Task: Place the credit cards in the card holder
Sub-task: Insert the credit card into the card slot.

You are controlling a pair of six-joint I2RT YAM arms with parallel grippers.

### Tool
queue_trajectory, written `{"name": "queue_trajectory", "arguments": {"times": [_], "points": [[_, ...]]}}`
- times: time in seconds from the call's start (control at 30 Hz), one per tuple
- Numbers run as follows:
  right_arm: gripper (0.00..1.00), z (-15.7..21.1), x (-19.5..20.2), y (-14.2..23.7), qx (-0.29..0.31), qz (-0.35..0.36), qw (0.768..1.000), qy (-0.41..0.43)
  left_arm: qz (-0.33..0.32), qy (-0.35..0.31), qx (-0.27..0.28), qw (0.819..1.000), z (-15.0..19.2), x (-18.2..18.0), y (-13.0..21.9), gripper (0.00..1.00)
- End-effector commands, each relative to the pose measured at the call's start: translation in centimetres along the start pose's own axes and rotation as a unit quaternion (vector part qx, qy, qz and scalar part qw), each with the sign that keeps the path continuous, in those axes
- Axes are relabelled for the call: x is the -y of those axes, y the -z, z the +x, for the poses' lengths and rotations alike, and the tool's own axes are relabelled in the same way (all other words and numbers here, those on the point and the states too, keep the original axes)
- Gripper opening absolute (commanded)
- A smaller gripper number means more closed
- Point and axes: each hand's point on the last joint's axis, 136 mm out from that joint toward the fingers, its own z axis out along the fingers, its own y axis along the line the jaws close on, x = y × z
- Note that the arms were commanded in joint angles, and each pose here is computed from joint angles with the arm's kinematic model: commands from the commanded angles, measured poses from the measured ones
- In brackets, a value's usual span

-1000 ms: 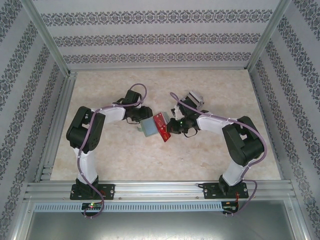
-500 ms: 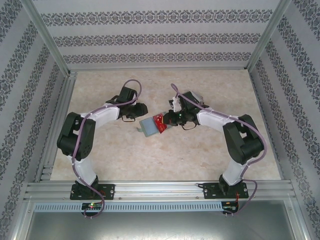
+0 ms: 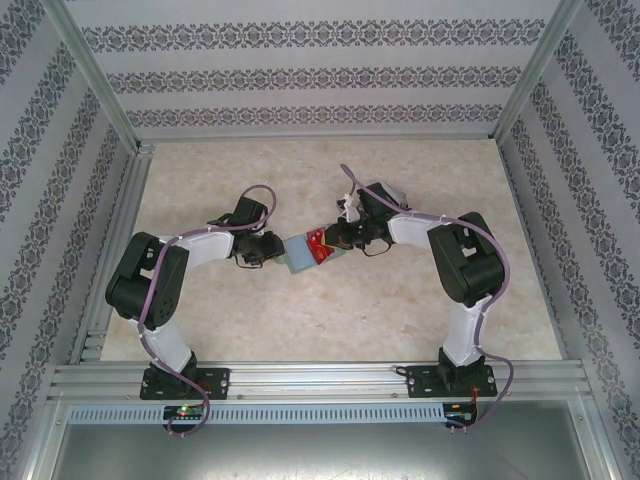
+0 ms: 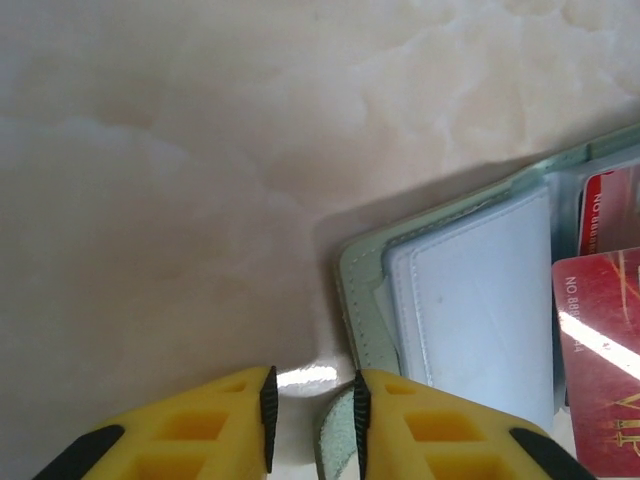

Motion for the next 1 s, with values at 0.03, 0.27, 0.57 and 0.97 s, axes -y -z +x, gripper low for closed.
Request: {"name": "queue_trajectory", "arguments": {"times": [0.03, 0.27, 0.57, 0.97], "points": [[0.09, -0.8, 0.1, -0.6, -0.003, -0.013, 1.000, 0.011, 0.009, 0.006, 0.010, 1.000, 0.0, -0.1, 0.4, 0.26], [0.09, -1.1, 0.2, -1.2, -0.009, -0.016, 1.000, 0.006, 0.009, 0.009, 0.008, 1.000, 0.2, -0.4, -0.1, 0.21], [0.09, -0.8, 0.0, -2.2, -0.021, -0.013, 1.000, 0.009, 0.011, 0.010, 0.004, 1.000, 0.3, -0.5, -0.7, 0.16], [0.09, -0.1, -0.3, -3.1, -0.033, 0.000, 0.999, 0.016, 0.011, 0.009, 0.003, 1.000, 0.4, -0.5, -0.7, 0.15]]}}
